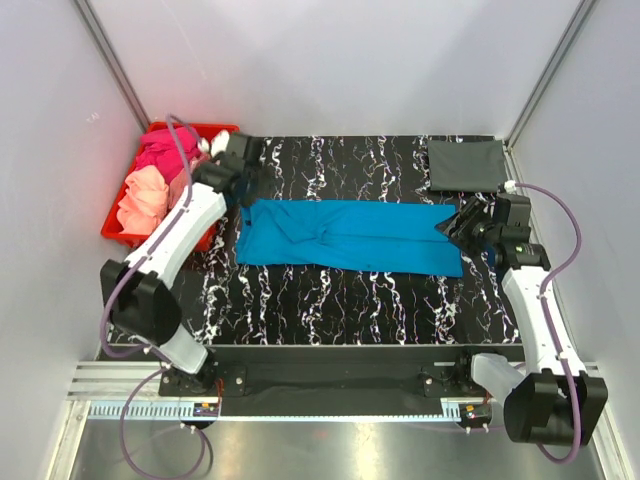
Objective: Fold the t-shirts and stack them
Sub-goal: Fold the tshirt
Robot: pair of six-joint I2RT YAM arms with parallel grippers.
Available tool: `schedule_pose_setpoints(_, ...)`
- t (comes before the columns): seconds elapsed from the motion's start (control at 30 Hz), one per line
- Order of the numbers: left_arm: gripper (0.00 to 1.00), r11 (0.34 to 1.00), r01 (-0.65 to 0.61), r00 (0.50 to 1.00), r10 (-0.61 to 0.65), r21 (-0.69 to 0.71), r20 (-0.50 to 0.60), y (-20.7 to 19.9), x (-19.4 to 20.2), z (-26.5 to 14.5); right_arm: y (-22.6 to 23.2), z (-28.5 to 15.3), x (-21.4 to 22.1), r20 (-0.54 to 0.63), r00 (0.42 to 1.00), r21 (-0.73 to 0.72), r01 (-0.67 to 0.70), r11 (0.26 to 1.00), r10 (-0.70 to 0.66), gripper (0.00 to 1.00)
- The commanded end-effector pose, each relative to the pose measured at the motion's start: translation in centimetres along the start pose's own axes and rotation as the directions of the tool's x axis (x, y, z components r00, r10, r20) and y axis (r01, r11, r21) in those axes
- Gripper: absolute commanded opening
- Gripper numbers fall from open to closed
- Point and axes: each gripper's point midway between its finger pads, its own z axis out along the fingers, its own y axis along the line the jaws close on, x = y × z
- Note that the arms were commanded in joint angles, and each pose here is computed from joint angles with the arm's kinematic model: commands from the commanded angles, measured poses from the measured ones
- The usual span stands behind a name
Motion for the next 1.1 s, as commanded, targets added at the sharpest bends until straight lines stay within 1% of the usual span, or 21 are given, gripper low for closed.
schedule_pose_setpoints(0.0, 0.54, 0.967, 0.191, 0.971, -0.211, -0.168, -0.108, 3.6, 4.6, 3.1, 1.0, -1.2, 0.0, 0.008, 0.999, -0.041, 0.038, 0.998, -0.038, 0.59)
schedule_pose_setpoints(0.03, 0.47, 0.955, 0.187, 0.966, -0.221, -0.230, -0.131, 4.8, 5.4, 3.2, 1.0, -1.5, 0.0, 0.014, 0.999, -0.040, 0.044, 0.998, -0.044, 0.59)
schedule_pose_setpoints(0.07, 0.42, 0.945, 0.187, 0.962, -0.231, -0.269, -0.143, 5.3, 5.8, 3.6, 1.1, -1.6, -0.1, 0.018, 0.999, -0.041, 0.050, 0.998, -0.049, 0.59)
schedule_pose_setpoints(0.1, 0.40, 0.917, 0.212, 0.953, -0.271, -0.339, -0.137, 6.1, 6.5, 4.7, 1.1, -1.8, -0.1, 0.021, 0.998, -0.040, 0.054, 0.998, -0.053, 0.59)
schedule_pose_setpoints(0.13, 0.40, 0.900, 0.194, 0.950, -0.271, -0.391, -0.154, 7.2, 7.2, 5.0, 1.1, -1.9, -0.1, 0.025, 0.998, -0.042, 0.056, 0.998, -0.055, 0.59)
schedule_pose_setpoints(0.2, 0.39, 0.875, 0.179, 0.944, -0.281, -0.449, -0.171, 8.2, 8.6, 6.5, 1.1, -2.1, -0.1, 0.027, 0.998, -0.042, 0.057, 0.997, -0.056, 0.59)
schedule_pose_setpoints(0.27, 0.39, 0.871, 0.181, 0.943, -0.286, -0.457, -0.172, 8.8, 9.5, 7.9, 1.2, -2.1, -0.1, 0.028, 0.998, -0.047, 0.055, 0.997, -0.054, 0.59)
schedule_pose_setpoints(0.33, 0.38, 0.847, 0.185, 0.937, -0.304, -0.498, -0.169, 9.9, 10.6, 9.4, 1.3, -2.1, -0.2, 0.030, 0.998, -0.050, 0.055, 0.997, -0.053, 0.59)
schedule_pose_setpoints(0.43, 0.38, 0.827, 0.156, 0.936, -0.298, -0.540, -0.186, 11.1, 11.9, 11.5, 1.6, -2.3, -0.4, 0.037, 0.998, -0.056, 0.053, 0.997, -0.051, 0.59)
schedule_pose_setpoints(0.53, 0.39, 0.832, 0.129, 0.940, -0.277, -0.540, -0.201, 11.0, 12.4, 13.2, 1.6, -2.4, -0.6, 0.045, 0.997, -0.051, 0.058, 0.997, -0.055, 0.59)
schedule_pose_setpoints(0.63, 0.41, 0.857, 0.105, 0.948, -0.239, -0.504, -0.208, 9.9, 11.9, 14.8, 1.6, -2.3, -0.8, 0.051, 0.997, -0.048, 0.054, 0.997, -0.052, 0.59)
schedule_pose_setpoints(0.67, 0.41, 0.869, 0.103, 0.959, -0.216, -0.484, -0.184, 9.0, 10.8, 15.4, 1.6, -2.3, -0.9, 0.052, 0.997, -0.047, 0.056, 0.997, -0.053, 0.59)
schedule_pose_setpoints(0.73, 0.42, 0.868, 0.102, 0.968, -0.199, -0.486, -0.152, 8.7, 9.8, 16.1, 1.4, -2.0, -0.8, 0.044, 0.998, -0.042, 0.047, 0.998, -0.045, 0.59)
schedule_pose_setpoints(0.77, 0.43, 0.863, 0.093, 0.974, -0.183, -0.496, -0.136, 8.9, 9.6, 17.2, 1.5, -1.9, -0.9, 0.048, 0.998, -0.043, 0.046, 0.998, -0.044, 0.59)
schedule_pose_setpoints(0.83, 0.43, 0.886, 0.091, 0.981, -0.157, -0.454, -0.110, 7.0, 7.8, 18.4, 1.3, -1.6, -0.9, 0.043, 0.998, -0.039, 0.040, 0.998, -0.038, 0.59)
schedule_pose_setpoints(0.87, 0.43, 0.882, 0.070, 0.985, -0.134, -0.466, -0.106, 7.4, 7.8, 19.6, 1.3, -1.5, -0.9, 0.046, 0.998, -0.037, 0.040, 0.999, -0.039, 0.59)
schedule_pose_setpoints(0.9, 0.45, 0.904, 0.083, 0.989, -0.128, -0.420, -0.080, 5.8, 6.6, 20.5, 1.0, -1.3, -0.8, 0.044, 0.998, -0.030, 0.040, 0.999, -0.039, 0.59)
schedule_pose_setpoints(0.97, 0.46, 0.923, 0.069, 0.990, -0.110, -0.379, -0.088, 5.0, 5.9, 21.8, 0.5, -0.8, -0.7, 0.047, 0.998, -0.014, 0.047, 0.999, -0.046, 0.59)
schedule_pose_setpoints(1.0, 0.48, 0.950, 0.082, 0.991, -0.110, -0.302, -0.077, 3.4, 5.4, 23.6, -0.1, -0.1, -0.1, 0.019, 0.999, 0.002, 0.044, 0.999, -0.044, 0.59)
schedule_pose_setpoints(1.03, 0.50, 0.964, 0.099, 0.990, -0.121, -0.246, -0.075, 2.4, 4.4, 24.4, -0.6, 0.4, 0.3, -0.003, 0.999, 0.014, 0.044, 0.999, -0.044, 0.59)
schedule_pose_setpoints(1.07, 0.51, 0.980, 0.092, 0.988, -0.112, -0.176, -0.107, 1.0, 4.4, 25.0, -1.0, 0.8, 0.8, -0.028, 0.999, 0.030, 0.040, 0.999, -0.039, 0.58)
